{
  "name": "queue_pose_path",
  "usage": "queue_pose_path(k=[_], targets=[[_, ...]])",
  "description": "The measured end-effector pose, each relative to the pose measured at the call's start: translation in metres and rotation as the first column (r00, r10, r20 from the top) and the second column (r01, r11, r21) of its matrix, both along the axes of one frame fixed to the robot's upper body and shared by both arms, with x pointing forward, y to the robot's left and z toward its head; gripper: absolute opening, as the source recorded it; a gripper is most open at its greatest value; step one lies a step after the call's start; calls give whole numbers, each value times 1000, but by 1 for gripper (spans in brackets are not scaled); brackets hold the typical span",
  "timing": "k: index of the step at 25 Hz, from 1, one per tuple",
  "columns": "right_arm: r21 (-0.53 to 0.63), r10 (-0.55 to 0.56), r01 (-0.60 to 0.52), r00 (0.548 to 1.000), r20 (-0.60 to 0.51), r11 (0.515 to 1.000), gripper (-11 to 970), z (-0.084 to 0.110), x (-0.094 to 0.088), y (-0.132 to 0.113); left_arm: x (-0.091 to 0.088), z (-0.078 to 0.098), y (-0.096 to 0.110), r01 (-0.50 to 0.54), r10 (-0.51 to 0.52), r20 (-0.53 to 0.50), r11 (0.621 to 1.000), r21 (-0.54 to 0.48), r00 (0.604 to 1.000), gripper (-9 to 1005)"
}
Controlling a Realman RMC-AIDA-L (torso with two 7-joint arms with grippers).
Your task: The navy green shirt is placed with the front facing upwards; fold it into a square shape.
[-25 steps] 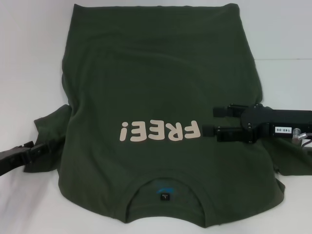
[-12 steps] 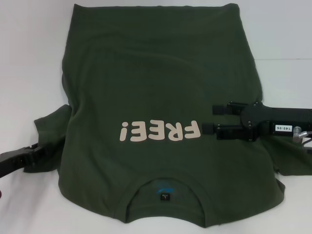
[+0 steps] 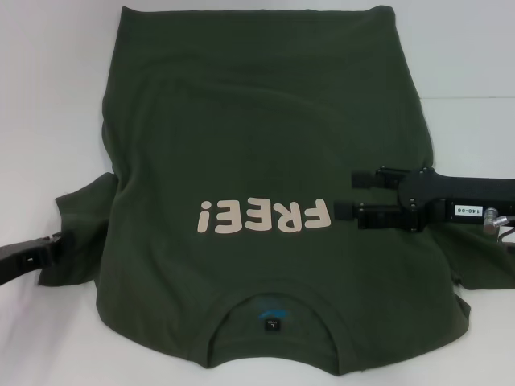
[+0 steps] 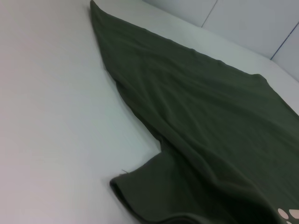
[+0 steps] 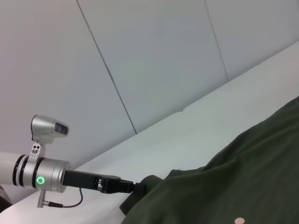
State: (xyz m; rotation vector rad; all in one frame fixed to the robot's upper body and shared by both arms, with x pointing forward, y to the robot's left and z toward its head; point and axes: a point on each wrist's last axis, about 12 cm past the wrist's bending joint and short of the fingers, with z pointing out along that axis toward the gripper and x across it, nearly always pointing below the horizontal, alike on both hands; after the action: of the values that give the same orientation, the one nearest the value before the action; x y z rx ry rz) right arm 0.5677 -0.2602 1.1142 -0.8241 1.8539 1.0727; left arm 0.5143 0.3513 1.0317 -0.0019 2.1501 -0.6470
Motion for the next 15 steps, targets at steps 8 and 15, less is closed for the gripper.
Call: queue_pose_path(k=[8,15], targets=[[31,-9,9,1000,4,999,867,0,0,3,2,8,12,-19,19,9,999,32,1000,0],[49,-9,9,1000,0,999,865,-1,0,6,4,13,28,-60,61,-5,992,108,998,-1]])
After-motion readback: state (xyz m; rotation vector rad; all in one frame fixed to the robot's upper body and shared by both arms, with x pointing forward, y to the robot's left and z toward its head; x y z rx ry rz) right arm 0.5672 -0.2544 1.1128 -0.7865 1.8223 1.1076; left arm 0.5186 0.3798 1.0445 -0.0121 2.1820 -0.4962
